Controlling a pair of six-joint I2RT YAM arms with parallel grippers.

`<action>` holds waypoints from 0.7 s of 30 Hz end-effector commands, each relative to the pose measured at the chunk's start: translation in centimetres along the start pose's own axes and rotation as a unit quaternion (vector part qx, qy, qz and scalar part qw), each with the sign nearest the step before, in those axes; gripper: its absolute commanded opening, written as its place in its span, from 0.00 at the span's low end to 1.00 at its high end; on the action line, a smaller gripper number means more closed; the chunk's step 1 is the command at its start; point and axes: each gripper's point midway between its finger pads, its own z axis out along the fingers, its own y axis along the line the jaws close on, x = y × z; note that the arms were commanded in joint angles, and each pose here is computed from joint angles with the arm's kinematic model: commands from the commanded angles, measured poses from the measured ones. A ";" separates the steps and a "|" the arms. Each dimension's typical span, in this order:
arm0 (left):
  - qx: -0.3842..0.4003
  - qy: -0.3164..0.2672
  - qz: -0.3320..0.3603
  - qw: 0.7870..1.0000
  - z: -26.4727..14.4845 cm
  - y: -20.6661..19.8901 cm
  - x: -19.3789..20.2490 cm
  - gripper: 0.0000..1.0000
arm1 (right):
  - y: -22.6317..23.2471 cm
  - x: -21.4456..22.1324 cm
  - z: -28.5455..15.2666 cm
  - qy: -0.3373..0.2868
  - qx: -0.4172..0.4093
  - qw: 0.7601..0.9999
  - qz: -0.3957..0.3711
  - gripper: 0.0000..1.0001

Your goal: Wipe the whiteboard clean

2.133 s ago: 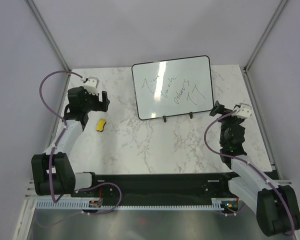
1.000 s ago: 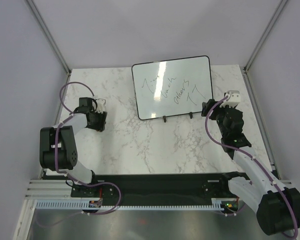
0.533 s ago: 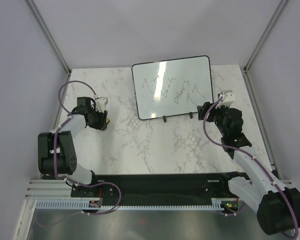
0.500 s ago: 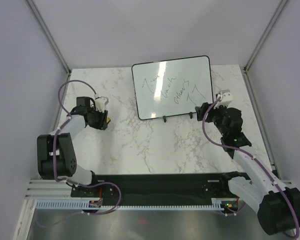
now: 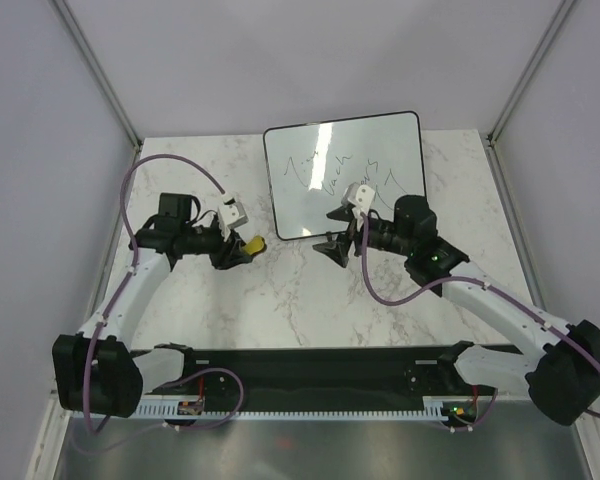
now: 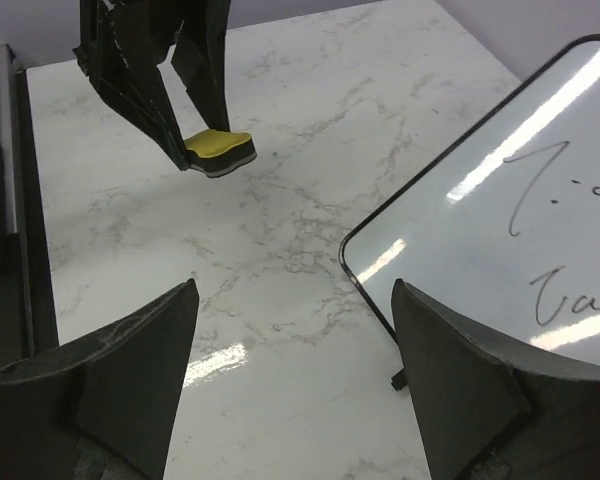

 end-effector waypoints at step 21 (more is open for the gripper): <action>0.126 -0.030 0.073 0.989 0.6 -7.4 -3.5 0.02 | 8.0 1.3 9.5 0.036 -0.240 0.970 -0.026 0.98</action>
